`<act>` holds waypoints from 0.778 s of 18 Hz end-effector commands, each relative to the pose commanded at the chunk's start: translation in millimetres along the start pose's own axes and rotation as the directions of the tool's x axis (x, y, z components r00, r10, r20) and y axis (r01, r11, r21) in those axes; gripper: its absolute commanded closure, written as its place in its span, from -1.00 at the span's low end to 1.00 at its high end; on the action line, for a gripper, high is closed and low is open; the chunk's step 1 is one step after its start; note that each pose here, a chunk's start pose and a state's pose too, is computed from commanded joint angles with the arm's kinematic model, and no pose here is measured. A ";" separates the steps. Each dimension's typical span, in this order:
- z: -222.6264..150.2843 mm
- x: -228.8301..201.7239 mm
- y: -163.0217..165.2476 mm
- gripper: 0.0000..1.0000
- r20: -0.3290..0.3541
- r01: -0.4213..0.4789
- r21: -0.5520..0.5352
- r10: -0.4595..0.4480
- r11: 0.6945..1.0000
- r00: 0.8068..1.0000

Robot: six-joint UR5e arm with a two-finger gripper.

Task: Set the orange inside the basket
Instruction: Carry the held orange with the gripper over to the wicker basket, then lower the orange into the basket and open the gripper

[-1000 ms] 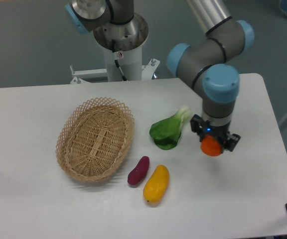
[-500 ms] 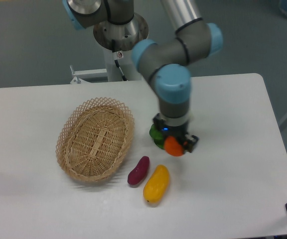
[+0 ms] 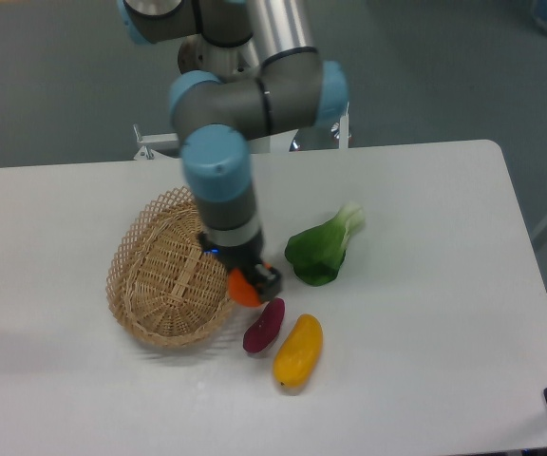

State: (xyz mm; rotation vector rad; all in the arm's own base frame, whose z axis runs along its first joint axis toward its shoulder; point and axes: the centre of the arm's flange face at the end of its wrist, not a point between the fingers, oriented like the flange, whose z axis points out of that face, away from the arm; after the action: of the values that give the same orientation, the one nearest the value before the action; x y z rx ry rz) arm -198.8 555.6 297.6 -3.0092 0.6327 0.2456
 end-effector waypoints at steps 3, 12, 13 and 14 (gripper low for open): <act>2.7 29.4 -14.2 -0.51 -0.009 -0.020 0.004 0.020 1.000 1.000; 19.2 64.2 -21.8 -0.59 -0.029 -0.049 -0.044 0.048 0.998 0.998; 20.7 64.6 -21.6 -0.60 -0.031 -0.042 -0.046 0.041 0.998 0.999; 21.3 67.6 -24.7 -0.65 -0.032 -0.045 -0.046 0.044 0.998 0.999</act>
State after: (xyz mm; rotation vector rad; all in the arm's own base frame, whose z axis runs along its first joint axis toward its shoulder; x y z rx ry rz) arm -130.8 553.3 265.9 -3.0514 0.7070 0.2186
